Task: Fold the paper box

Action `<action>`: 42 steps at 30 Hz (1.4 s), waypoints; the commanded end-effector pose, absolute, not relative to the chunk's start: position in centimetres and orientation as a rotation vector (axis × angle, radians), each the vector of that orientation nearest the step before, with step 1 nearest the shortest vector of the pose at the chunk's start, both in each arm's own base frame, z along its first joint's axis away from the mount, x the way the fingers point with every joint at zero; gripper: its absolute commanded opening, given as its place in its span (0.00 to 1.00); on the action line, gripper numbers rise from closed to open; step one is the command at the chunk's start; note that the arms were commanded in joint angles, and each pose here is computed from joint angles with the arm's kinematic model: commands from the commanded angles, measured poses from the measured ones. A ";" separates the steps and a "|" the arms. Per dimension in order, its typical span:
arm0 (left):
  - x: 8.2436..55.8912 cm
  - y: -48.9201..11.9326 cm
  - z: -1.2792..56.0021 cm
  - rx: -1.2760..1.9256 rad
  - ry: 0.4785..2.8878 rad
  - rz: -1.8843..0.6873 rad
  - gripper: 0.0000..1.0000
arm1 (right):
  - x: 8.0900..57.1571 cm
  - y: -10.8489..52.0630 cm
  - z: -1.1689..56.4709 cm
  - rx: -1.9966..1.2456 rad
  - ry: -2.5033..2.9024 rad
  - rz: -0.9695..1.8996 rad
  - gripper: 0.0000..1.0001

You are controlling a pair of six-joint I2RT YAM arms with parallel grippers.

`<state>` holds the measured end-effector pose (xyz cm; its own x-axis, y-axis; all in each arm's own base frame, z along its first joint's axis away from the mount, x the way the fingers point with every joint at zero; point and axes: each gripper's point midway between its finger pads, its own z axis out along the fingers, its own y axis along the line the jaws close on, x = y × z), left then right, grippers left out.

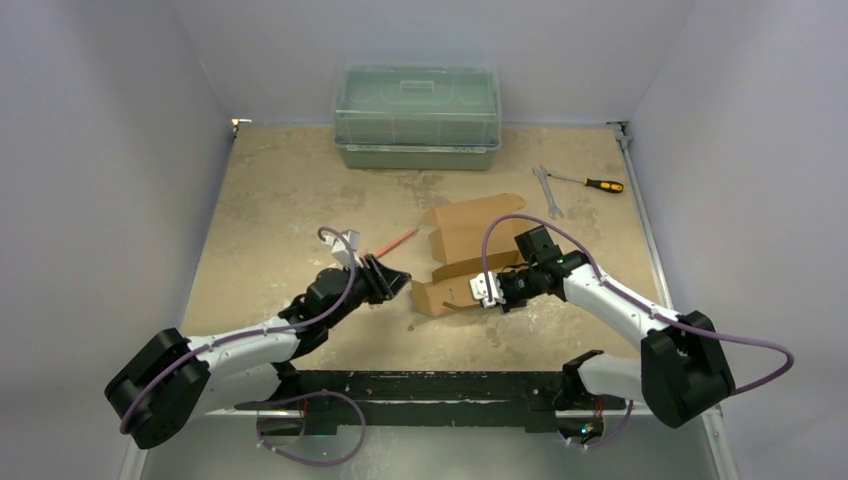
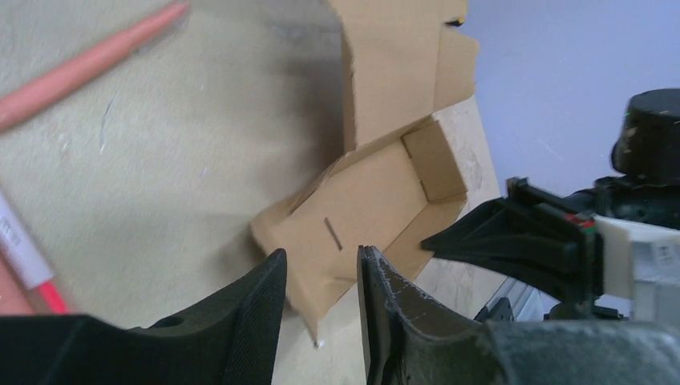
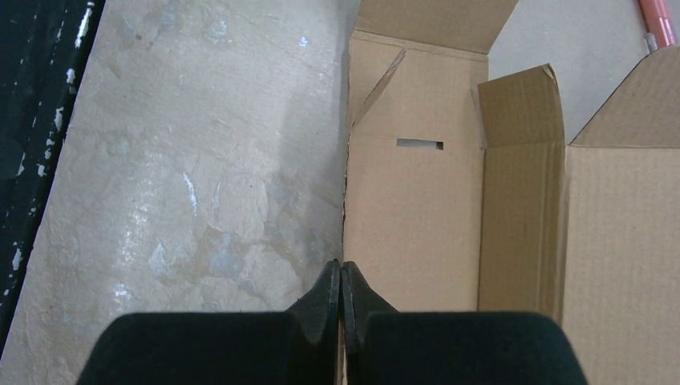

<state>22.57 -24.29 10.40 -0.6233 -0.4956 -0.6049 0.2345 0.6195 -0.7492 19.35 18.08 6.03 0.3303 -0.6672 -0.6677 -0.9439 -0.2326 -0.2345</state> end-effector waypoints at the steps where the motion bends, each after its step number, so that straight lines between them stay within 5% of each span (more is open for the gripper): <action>1: 24.6 -26.3 15.6 -0.037 1.843 -1.055 0.34 | 19.2 18.6 5.8 -2.023 1.327 0.585 0.00; 9: 26.8 -29.2 11.7 0.065 1.905 -1.015 0.00 | 19.0 18.7 5.5 -2.036 1.331 0.615 0.00; 42: 27.9 -38.1 5.5 -0.021 1.961 -1.371 0.00 | 19.0 18.8 4.5 -2.038 1.396 0.660 0.00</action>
<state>27.76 -37.50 6.98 -0.7093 -0.4091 -0.5741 0.4029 0.4329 -0.8064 19.30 18.44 4.57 0.3421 -0.6602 -0.6686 -0.9383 -0.2780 -0.2056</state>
